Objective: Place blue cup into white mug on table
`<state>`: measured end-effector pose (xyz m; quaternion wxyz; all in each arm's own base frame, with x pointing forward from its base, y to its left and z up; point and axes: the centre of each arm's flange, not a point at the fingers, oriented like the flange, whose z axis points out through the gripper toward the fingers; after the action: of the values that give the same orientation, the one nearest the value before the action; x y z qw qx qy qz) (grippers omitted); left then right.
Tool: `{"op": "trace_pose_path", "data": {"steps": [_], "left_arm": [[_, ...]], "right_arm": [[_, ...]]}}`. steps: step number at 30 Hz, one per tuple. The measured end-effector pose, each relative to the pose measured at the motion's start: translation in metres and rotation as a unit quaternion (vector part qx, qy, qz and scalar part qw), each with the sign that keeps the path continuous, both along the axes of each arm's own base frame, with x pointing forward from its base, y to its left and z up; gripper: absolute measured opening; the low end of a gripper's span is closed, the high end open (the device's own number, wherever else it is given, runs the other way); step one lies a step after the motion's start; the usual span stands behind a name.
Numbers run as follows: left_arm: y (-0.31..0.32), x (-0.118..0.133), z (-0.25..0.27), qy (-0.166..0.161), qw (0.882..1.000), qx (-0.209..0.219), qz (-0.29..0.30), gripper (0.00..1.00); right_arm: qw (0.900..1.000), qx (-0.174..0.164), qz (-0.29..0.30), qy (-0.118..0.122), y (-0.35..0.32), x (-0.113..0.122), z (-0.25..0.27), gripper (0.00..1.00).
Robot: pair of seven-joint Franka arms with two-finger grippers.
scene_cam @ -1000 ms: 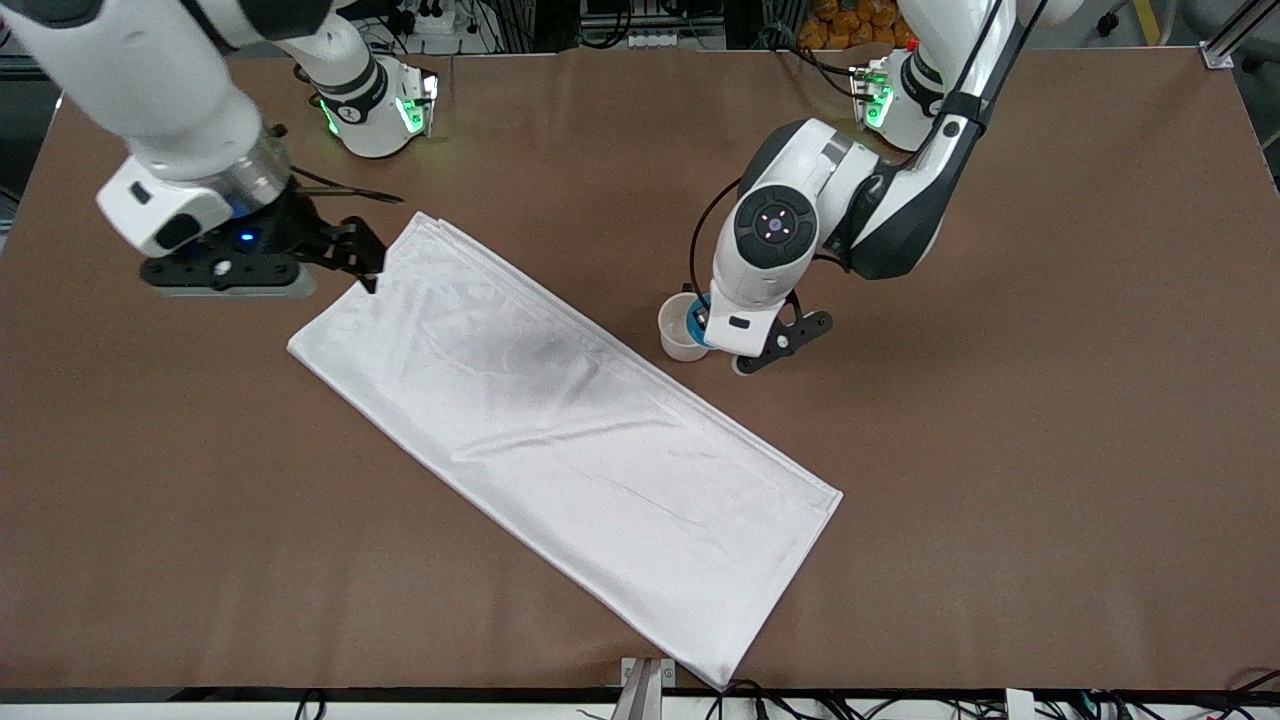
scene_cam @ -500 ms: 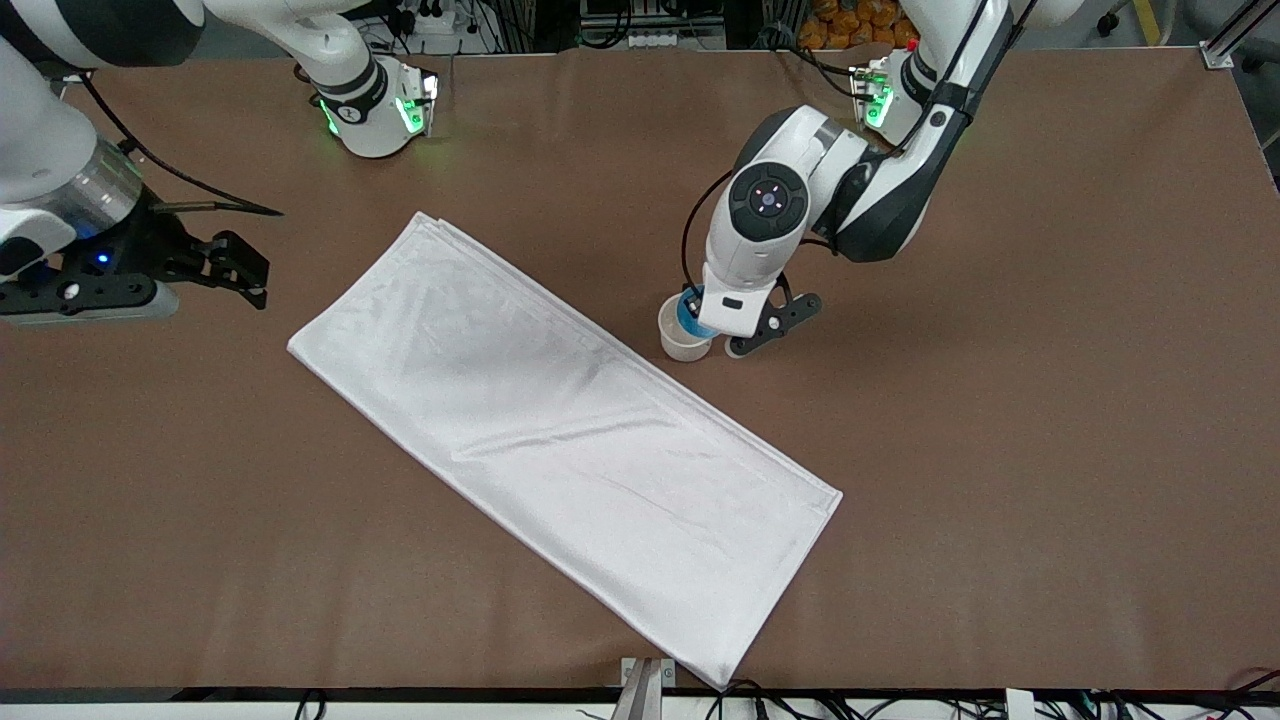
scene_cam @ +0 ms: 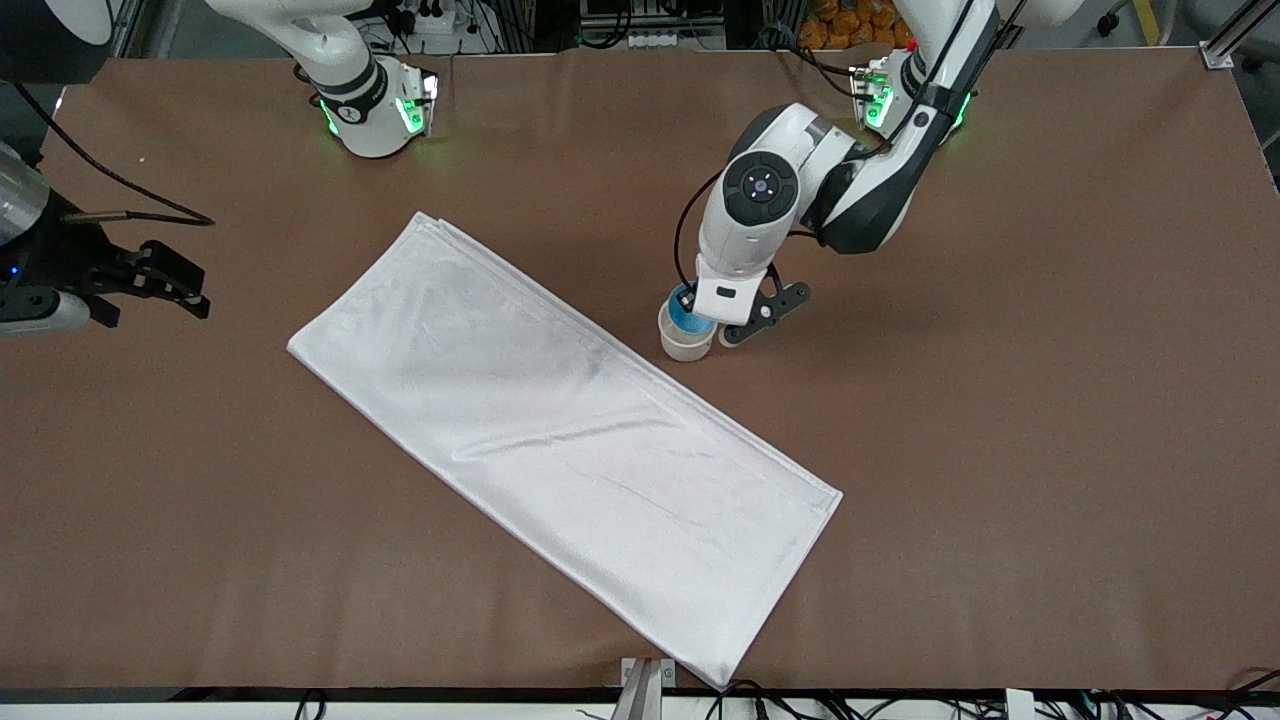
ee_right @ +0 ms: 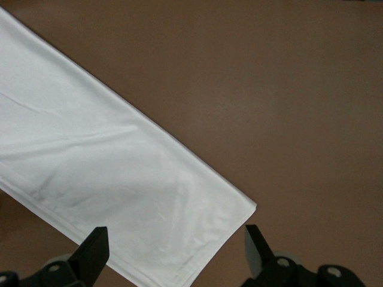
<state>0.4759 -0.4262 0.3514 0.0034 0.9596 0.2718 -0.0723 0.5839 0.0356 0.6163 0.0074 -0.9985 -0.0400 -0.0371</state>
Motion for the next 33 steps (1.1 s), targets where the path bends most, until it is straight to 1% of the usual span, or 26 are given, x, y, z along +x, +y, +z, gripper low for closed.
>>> {"op": "trace_pose_path", "data": {"steps": [4, 6, 10, 14, 19, 23, 29, 32, 33], "left_arm": [[0.000, -0.002, -0.003, 0.003, 1.000, 0.002, -0.001, 0.04], [0.001, -0.004, -0.006, 0.005, 1.000, 0.004, -0.001, 0.04], [0.004, -0.008, -0.015, 0.012, 1.000, 0.010, -0.002, 0.04], [0.005, -0.010, -0.022, 0.012, 1.000, 0.011, -0.001, 0.04], [0.002, -0.014, -0.031, 0.010, 1.000, 0.009, -0.004, 0.04], [-0.002, -0.016, -0.037, 0.005, 1.000, 0.005, -0.006, 0.04], [-0.006, -0.014, -0.051, -0.001, 1.000, 0.000, -0.006, 0.04], [-0.007, -0.013, -0.057, -0.001, 1.000, -0.001, -0.005, 0.04], [-0.006, -0.012, -0.057, -0.001, 1.000, -0.001, -0.004, 0.06]], "right_arm": [[1.000, -0.001, 0.002, 0.015, -0.002, -0.003, -0.003, 1.00], [1.000, -0.001, 0.002, 0.017, -0.004, -0.003, -0.003, 1.00], [1.000, -0.002, 0.001, 0.017, -0.007, -0.003, -0.003, 1.00], [1.000, -0.002, 0.000, 0.015, -0.009, -0.003, -0.002, 1.00], [1.000, -0.001, -0.001, 0.003, -0.011, -0.002, 0.009, 1.00], [1.000, -0.001, -0.001, -0.001, -0.011, -0.004, 0.016, 1.00], [1.000, -0.001, 0.002, 0.003, -0.010, -0.007, 0.021, 1.00], [1.000, -0.001, 0.003, 0.008, -0.009, -0.009, 0.022, 1.00], [1.000, -0.001, 0.003, 0.009, -0.008, -0.010, 0.022, 1.00]]}}
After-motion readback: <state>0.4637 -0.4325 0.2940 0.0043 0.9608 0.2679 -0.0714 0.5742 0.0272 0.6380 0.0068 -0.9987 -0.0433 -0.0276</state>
